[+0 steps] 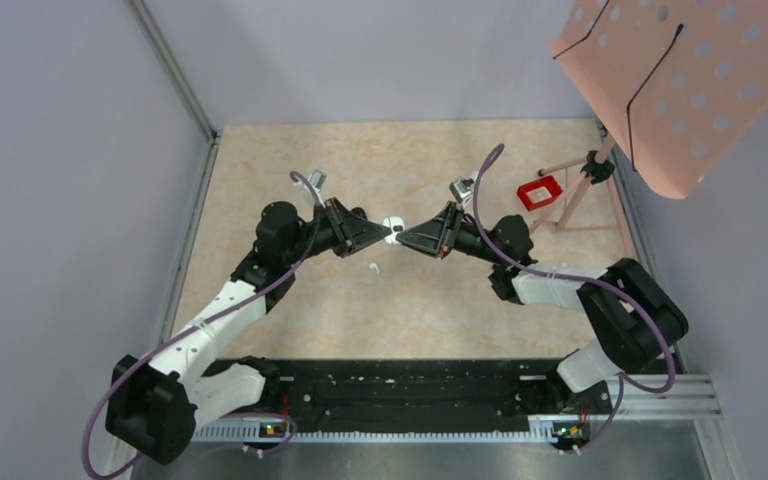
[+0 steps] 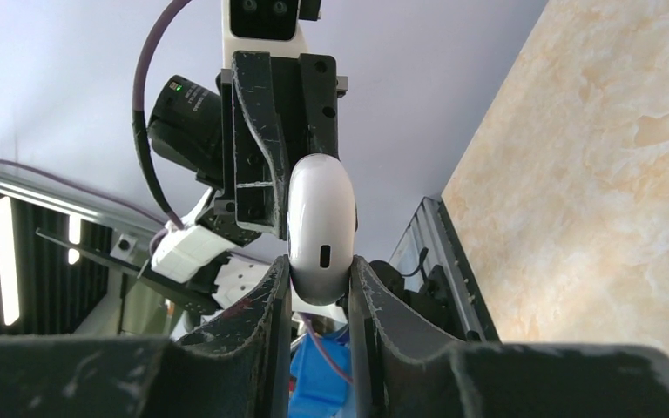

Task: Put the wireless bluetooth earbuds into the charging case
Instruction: Pass from the right arm to the left

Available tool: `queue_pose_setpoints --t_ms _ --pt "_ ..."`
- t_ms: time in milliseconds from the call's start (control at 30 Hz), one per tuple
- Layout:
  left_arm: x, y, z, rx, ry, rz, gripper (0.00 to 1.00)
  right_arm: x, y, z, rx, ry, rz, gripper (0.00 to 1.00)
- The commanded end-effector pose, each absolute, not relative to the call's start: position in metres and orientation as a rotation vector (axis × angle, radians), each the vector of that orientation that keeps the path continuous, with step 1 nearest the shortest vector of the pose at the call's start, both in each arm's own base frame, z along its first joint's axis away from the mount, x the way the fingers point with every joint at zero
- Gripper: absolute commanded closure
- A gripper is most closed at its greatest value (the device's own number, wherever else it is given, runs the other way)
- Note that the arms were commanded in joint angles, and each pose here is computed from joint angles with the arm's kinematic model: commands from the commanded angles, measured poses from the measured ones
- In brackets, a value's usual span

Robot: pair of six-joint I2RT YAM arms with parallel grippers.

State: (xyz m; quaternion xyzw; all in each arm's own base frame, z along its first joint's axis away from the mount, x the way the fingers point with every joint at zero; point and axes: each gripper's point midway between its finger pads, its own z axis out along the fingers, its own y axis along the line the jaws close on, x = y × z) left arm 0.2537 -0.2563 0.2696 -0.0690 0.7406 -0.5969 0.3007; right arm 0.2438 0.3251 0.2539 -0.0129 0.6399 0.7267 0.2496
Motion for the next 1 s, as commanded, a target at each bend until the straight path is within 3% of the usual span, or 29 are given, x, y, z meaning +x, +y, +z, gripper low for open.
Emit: queue_pose_setpoints --t_ms 0,967 --pt "0.2501 -0.2496 0.2868 -0.138 1.883 -1.593 1.0 0.2539 0.3146 0.2525 0.034 1.692 1.992 0.76" --pt "0.2491 -0.246 0.2882 -0.138 1.887 -1.601 1.0 0.2603 0.3075 0.246 0.075 1.709 1.962 0.66"
